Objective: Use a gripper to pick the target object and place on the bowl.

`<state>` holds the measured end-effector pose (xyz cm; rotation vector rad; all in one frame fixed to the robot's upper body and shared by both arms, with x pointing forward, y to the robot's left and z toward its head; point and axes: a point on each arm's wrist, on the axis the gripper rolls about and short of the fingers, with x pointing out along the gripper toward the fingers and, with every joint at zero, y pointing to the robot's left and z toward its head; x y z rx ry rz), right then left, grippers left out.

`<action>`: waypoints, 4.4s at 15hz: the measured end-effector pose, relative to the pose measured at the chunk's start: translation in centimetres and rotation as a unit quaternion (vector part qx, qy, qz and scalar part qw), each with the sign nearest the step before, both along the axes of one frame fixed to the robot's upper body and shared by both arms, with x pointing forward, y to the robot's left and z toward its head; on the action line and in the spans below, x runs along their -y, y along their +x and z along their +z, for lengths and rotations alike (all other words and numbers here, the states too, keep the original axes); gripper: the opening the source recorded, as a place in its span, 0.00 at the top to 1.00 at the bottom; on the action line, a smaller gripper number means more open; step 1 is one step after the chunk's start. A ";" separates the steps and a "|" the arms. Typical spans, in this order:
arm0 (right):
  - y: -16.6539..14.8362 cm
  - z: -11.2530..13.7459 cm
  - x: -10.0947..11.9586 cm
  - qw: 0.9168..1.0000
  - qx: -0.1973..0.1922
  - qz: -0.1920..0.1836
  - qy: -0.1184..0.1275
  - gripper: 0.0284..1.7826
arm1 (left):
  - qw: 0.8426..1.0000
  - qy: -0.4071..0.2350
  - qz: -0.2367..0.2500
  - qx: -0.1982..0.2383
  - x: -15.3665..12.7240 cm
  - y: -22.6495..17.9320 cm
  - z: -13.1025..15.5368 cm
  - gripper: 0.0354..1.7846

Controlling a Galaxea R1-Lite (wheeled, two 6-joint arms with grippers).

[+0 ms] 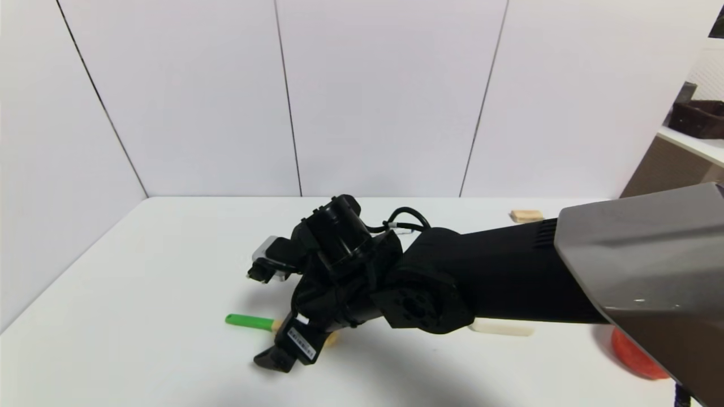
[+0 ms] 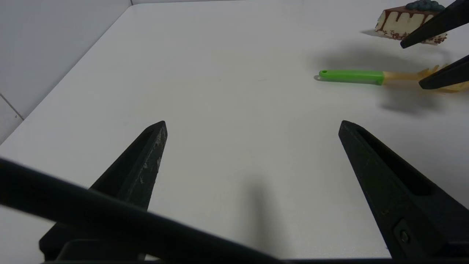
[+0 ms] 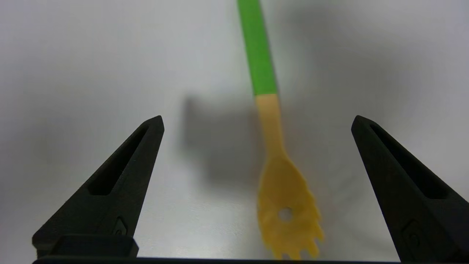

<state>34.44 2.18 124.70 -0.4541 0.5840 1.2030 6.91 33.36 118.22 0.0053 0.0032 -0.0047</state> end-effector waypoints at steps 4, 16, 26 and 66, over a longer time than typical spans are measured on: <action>0.7 -0.9 -0.1 1.000 0.004 0.016 -0.002 0.01 | 1.000 0.000 0.000 0.000 0.0 0.0 0.0 0.06; 2.3 -2.1 -0.1 0.998 0.005 0.053 0.040 0.01 | 1.000 0.000 0.000 0.000 0.0 0.0 0.0 0.06; 2.7 -2.7 1.1 0.998 0.002 0.063 -0.005 0.01 | 1.000 0.000 0.000 0.000 0.0 0.0 0.0 0.06; 2.7 -1.4 0.1 0.994 -0.013 0.079 -0.071 0.01 | 1.000 0.000 0.000 0.000 0.0 0.0 0.0 0.06</action>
